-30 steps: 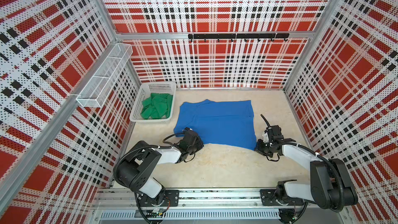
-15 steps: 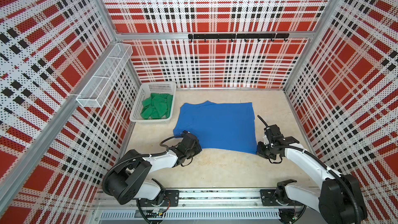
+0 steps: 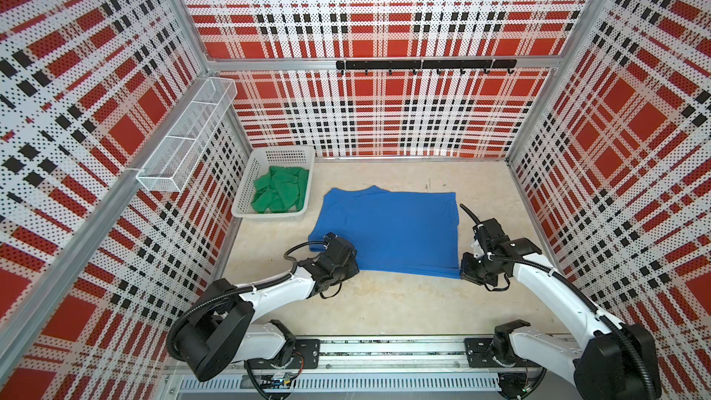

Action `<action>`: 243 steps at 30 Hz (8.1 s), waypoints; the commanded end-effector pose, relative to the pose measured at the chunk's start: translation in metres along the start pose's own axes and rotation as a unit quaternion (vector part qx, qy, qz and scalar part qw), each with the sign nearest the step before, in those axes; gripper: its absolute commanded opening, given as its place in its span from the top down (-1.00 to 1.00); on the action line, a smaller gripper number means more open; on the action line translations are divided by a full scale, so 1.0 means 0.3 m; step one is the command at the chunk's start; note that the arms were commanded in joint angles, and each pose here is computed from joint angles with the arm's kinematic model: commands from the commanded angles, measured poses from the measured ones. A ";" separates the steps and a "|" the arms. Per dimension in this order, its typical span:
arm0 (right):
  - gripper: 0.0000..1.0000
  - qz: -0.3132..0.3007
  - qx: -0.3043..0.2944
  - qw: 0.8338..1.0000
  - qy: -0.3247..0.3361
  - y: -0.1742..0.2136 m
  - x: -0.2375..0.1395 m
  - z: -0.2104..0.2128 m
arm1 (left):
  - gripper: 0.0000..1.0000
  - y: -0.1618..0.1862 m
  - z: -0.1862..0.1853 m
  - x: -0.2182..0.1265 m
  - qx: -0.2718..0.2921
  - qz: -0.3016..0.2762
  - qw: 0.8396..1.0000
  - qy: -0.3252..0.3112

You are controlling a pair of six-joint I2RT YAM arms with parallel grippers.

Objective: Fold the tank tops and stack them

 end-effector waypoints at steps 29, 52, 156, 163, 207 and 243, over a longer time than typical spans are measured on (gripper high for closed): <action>1.00 -0.054 -0.088 0.993 0.062 -0.389 0.058 0.138 | 1.00 -0.332 -0.042 0.099 0.153 0.006 0.986 -0.061; 0.37 -0.089 -0.112 0.988 0.060 -0.608 0.088 0.229 | -0.15 -0.575 -0.071 0.151 0.173 -0.041 0.982 -0.067; 0.61 -0.037 -0.059 0.996 0.061 -0.227 0.271 0.098 | 0.09 -0.391 0.068 0.363 0.101 -0.003 0.994 -0.046; 0.51 -0.052 -0.056 0.994 0.076 -0.267 0.306 0.100 | 0.09 -0.386 0.076 0.360 0.099 -0.004 0.994 -0.048; 0.34 -0.079 -0.055 0.995 -0.033 -0.362 0.251 0.187 | 0.11 -0.368 0.108 0.354 0.099 0.000 0.994 -0.055; 1.00 -0.130 -0.091 0.987 0.020 -0.507 0.168 0.192 | 0.15 -0.372 0.144 0.354 0.096 0.004 0.993 -0.067</action>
Point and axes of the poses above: each gripper's point midway between its finger pads, its own x axis out along the fingers, its own z axis along the line the jaws close on, y = z × x, the point moved 3 cm from there along -x, back along the fingers, and after that the axes turned 13 degrees about x, right-handed, at the moved point
